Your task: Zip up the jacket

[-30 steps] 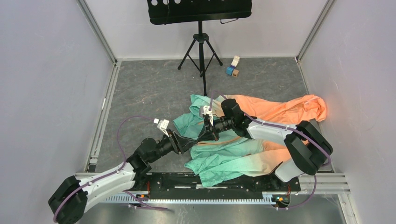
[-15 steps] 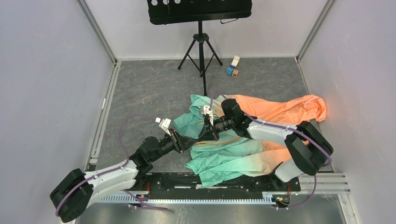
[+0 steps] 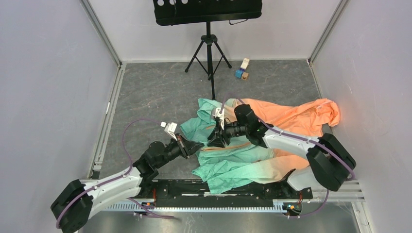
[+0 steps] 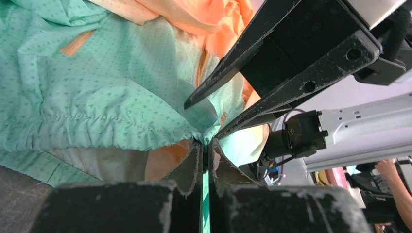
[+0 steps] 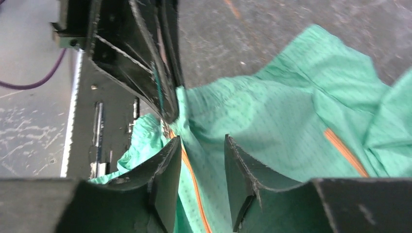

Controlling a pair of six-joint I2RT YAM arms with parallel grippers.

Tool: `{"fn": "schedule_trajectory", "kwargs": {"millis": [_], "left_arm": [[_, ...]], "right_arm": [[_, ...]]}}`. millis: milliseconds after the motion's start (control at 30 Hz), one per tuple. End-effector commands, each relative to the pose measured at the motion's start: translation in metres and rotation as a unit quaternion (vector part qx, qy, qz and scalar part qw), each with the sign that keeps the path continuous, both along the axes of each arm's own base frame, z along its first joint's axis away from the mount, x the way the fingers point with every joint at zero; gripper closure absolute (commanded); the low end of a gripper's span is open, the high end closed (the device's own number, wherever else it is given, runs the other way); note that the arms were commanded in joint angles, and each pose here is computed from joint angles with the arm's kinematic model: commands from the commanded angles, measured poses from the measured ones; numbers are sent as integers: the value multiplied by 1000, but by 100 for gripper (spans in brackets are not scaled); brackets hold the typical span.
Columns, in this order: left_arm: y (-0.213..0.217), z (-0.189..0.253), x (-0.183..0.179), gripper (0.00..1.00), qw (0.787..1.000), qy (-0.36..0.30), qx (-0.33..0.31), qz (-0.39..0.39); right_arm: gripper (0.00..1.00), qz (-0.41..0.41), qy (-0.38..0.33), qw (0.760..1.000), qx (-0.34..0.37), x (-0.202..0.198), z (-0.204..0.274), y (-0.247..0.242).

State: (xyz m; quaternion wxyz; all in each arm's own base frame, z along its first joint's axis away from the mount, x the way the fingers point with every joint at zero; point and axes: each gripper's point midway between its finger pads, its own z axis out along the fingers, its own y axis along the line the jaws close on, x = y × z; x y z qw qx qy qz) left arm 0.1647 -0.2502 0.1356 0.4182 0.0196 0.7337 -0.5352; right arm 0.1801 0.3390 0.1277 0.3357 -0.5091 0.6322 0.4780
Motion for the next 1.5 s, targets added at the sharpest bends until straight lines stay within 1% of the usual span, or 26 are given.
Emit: {"fn": "schedule_trajectory", "kwargs": {"millis": [0,67,200,233,267,333,367,433,500,600,700,800,867,967,1133,1300,1467], "left_arm": [[2,14,10,98,1000,5,-1,30],[4,15,11,98,999,9,-5,35],[7,12,12,98,998,27,-10,47],[8,11,13,98,998,34,-12,53],[10,10,14,98,997,42,-16,60],[10,7,14,98,996,64,-21,66],[14,4,18,98,993,79,-18,84],[17,-4,18,98,987,120,-18,102],[19,-11,17,98,978,167,-36,118],[20,-17,14,98,964,222,-74,130],[21,-17,13,98,951,255,-106,138],[22,-13,13,98,946,265,-126,142],[23,-12,13,98,944,266,-128,144],[25,-13,11,98,943,271,-125,145],[28,-16,7,98,940,281,-129,146],[30,-17,7,98,934,294,-137,153],[29,-15,5,98,932,300,-140,150]], "right_arm": [[44,-131,-18,989,-61,29,-10,-25],[38,-160,-28,984,-78,30,-13,-38],[35,-190,-82,975,-81,25,-4,-52],[30,-192,-107,973,-75,20,0,-52],[27,-196,-133,969,-67,16,4,-53],[25,-179,-186,965,-35,-2,10,-47],[25,-178,-206,962,-16,-7,16,-44],[24,-162,-237,958,17,-20,22,-38],[23,-169,-271,947,39,-27,29,-36],[22,-189,-316,928,62,-35,41,-29],[23,-244,-337,908,54,-31,46,-23],[24,-278,-358,890,49,-34,49,-14],[26,-307,-375,874,35,-35,52,-10],[27,-332,-389,859,37,-38,55,-7],[29,-329,-406,851,51,-43,56,5],[35,-284,-426,857,62,-55,53,29],[35,-268,-433,858,65,-58,48,42]]}}
